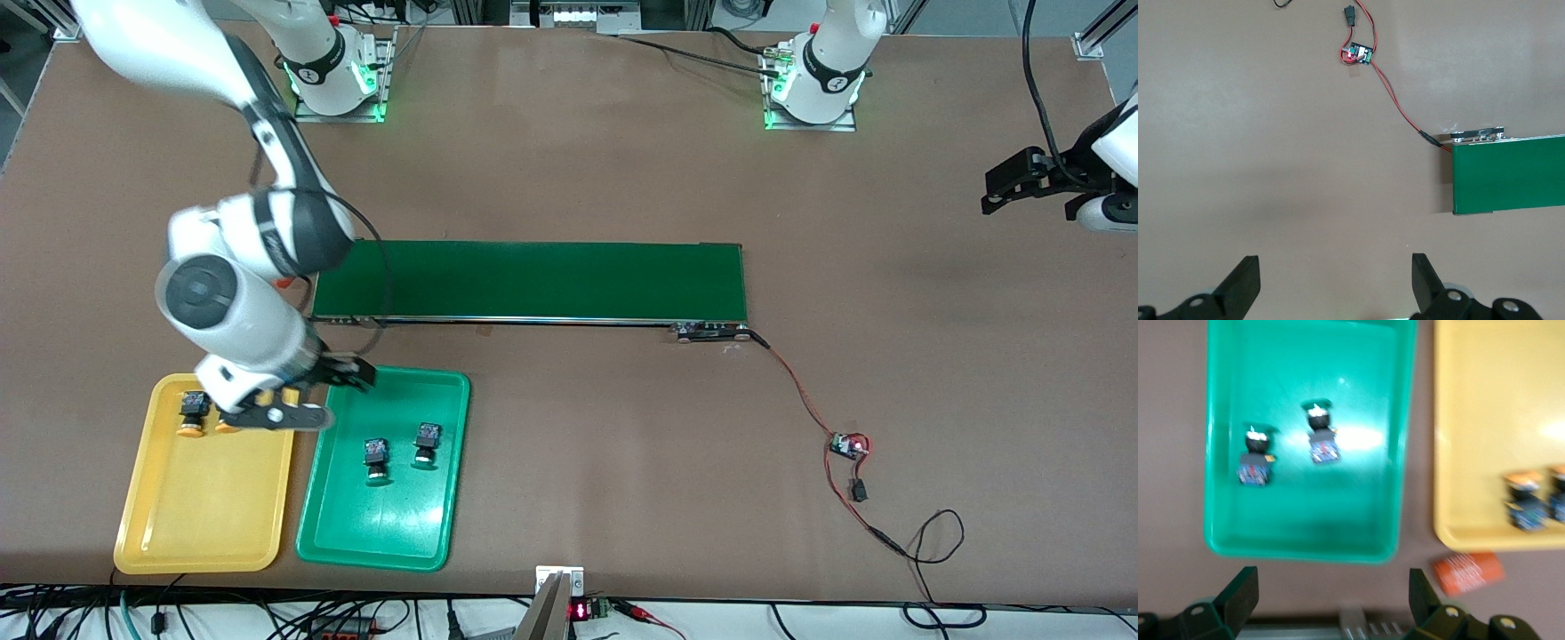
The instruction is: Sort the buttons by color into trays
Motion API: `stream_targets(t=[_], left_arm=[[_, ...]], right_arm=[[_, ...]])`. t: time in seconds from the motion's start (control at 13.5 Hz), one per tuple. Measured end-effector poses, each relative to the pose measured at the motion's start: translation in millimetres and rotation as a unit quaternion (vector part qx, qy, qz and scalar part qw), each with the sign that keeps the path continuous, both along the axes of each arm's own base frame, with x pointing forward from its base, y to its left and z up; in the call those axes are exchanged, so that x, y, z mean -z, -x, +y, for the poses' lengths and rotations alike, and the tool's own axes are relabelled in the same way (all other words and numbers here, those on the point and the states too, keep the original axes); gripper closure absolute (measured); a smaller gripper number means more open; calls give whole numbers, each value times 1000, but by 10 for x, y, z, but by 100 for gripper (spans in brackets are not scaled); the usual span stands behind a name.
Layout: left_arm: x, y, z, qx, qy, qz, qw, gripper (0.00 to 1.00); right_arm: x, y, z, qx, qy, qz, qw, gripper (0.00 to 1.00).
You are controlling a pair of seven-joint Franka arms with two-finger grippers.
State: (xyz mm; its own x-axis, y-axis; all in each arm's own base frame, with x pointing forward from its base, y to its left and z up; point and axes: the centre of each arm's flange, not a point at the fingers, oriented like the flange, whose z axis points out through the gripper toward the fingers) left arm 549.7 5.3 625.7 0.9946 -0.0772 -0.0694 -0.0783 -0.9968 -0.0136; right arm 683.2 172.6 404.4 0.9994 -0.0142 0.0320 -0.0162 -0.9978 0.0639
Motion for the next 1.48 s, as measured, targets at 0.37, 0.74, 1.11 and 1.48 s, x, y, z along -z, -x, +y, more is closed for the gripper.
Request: stream_targets(t=[0.37, 0.74, 1.11, 1.48], left_arm=[[-1, 0, -2, 0, 0, 0, 1000, 0], [-2, 0, -2, 0, 0, 0, 1000, 0], [-2, 0, -4, 0, 0, 0, 1000, 0], [-2, 0, -4, 0, 0, 0, 1000, 0]], right_arm=[[-985, 498, -846, 29, -1, 48, 998, 0], [-1601, 1088, -1322, 26, 9, 75, 997, 0], [-1556, 1450, -1608, -12, 5, 100, 995, 0], [-1554, 1519, -1674, -6, 5, 119, 993, 0]])
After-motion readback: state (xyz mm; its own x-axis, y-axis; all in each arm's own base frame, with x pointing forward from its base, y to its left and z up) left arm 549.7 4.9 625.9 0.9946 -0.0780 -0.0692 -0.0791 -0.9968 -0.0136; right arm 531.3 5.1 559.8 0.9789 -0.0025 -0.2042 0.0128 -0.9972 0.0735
